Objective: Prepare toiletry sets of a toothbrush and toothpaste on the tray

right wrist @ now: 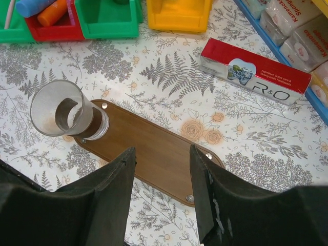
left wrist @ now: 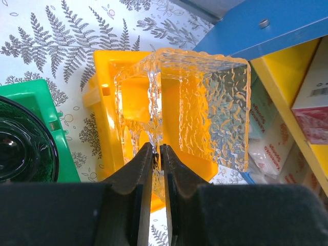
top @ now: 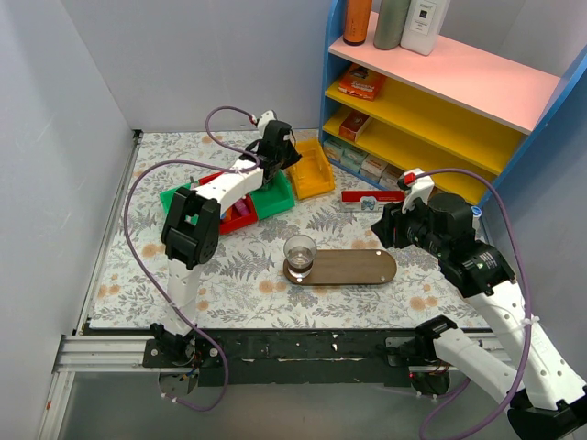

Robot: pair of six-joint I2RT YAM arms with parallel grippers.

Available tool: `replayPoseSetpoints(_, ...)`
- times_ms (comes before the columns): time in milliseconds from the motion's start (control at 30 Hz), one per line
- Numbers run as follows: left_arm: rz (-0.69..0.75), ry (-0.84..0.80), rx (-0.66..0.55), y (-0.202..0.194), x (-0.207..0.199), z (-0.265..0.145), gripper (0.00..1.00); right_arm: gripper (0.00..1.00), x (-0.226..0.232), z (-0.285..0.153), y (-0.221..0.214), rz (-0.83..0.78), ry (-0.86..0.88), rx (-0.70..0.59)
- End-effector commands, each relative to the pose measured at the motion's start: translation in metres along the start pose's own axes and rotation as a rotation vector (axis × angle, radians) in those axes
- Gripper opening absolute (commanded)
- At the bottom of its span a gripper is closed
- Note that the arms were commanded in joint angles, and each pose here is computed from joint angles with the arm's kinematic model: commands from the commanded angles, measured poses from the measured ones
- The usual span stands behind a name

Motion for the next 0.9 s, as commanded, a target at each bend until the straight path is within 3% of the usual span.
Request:
replayPoseSetpoints(0, -0.026, -0.137, -0.104, 0.045, -0.045, -0.043, 0.0, 0.54, -0.001, -0.002, 0.004, 0.006, -0.015, -0.028)
replayPoseSetpoints(300, -0.002, -0.17, -0.103, 0.046, -0.052, -0.065, 0.0, 0.54, -0.002, -0.004, 0.008, 0.006, -0.022, -0.039)
replayPoseSetpoints(667, 0.079, -0.211, -0.101, 0.043, -0.06, -0.098, 0.0, 0.67, -0.012, 0.0, 0.026, 0.03, -0.098, -0.028)
replayPoseSetpoints(867, 0.118, -0.251, -0.1, 0.044, -0.069, -0.116, 0.0, 0.69, -0.01, 0.005, 0.042, 0.043, -0.08, -0.056)
Point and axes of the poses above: each gripper's point midway between its finger pads, its own z axis out along the fingers, its own x axis along the line the jaws close on, y = z × x, the point moved 5 cm from there along -z, back along the fingers, and after that the axes turned 9 degrees about -z, right-handed, at the moved point
